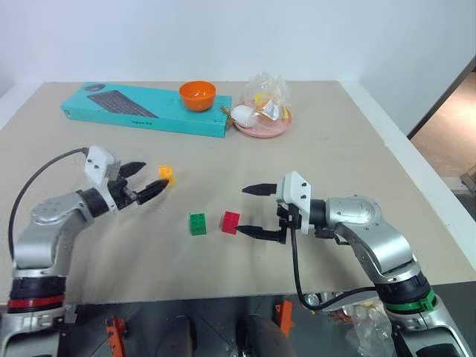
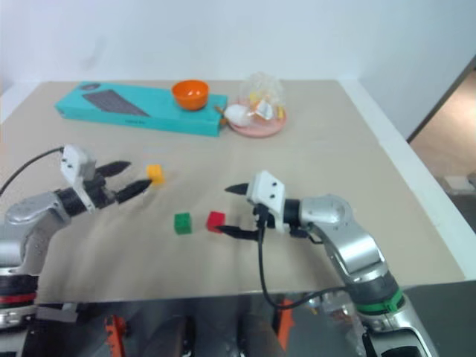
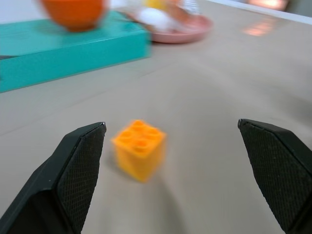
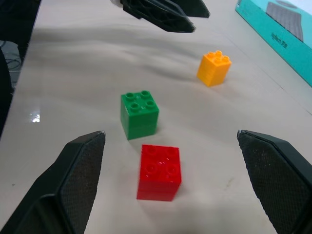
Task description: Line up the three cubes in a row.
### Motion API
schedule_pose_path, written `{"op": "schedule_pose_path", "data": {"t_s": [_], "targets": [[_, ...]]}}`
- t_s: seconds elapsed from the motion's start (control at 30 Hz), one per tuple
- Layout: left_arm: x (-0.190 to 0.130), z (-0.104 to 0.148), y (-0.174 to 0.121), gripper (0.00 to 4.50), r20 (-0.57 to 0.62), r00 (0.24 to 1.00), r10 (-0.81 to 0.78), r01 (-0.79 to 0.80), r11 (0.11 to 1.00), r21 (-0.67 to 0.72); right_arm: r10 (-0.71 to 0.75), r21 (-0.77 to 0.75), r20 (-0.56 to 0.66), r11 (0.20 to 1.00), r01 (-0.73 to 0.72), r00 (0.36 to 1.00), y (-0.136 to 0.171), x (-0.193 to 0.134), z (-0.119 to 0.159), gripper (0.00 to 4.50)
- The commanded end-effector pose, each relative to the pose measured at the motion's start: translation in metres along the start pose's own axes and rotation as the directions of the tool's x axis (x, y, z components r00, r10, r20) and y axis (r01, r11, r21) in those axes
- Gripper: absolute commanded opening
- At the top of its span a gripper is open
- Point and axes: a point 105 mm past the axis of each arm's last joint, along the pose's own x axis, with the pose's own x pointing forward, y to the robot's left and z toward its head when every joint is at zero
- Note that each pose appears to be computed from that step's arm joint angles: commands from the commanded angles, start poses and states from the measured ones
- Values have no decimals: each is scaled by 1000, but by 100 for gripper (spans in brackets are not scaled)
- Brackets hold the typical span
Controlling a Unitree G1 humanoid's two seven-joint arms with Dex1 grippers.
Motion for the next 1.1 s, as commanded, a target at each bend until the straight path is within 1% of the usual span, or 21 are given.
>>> {"op": "schedule_pose_path", "data": {"t_s": [0.03, 0.1, 0.23, 0.3, 0.43, 0.6, 0.93, 1.1], "targets": [[1, 7, 10, 449, 49, 991, 121, -123, 991, 43, -6, -52, 22, 999, 8, 1000, -6, -4, 12, 450], [4, 3, 9, 449, 55, 984, 168, -170, 985, 27, -5, -54, 18, 999, 6, 1000, -7, -4, 11, 450], [7, -4, -3, 449, 69, 974, 216, -219, 975, 31, -13, -56, 7, 998, 13, 1000, -9, -6, 9, 450], [8, -9, -11, 449, 58, 973, 222, -223, 975, 15, -16, -56, 2, 998, 16, 1000, -9, -7, 8, 450], [11, -17, -19, 449, 48, 957, 287, -287, 958, -19, -21, -53, -5, 998, 21, 1000, -8, -9, 6, 450], [18, -23, -20, 449, 25, 940, 341, -341, 940, -31, -26, -55, -8, 998, 26, 1000, -9, -9, 6, 450], [37, -31, -30, 449, -5, 925, 380, -380, 924, -40, -42, -59, -9, 997, 42, 999, -12, -10, 7, 450], [43, -33, -24, 449, -16, 910, 414, -414, 909, -52, -51, -60, -11, 997, 50, 999, -13, -11, 8, 450]]}}
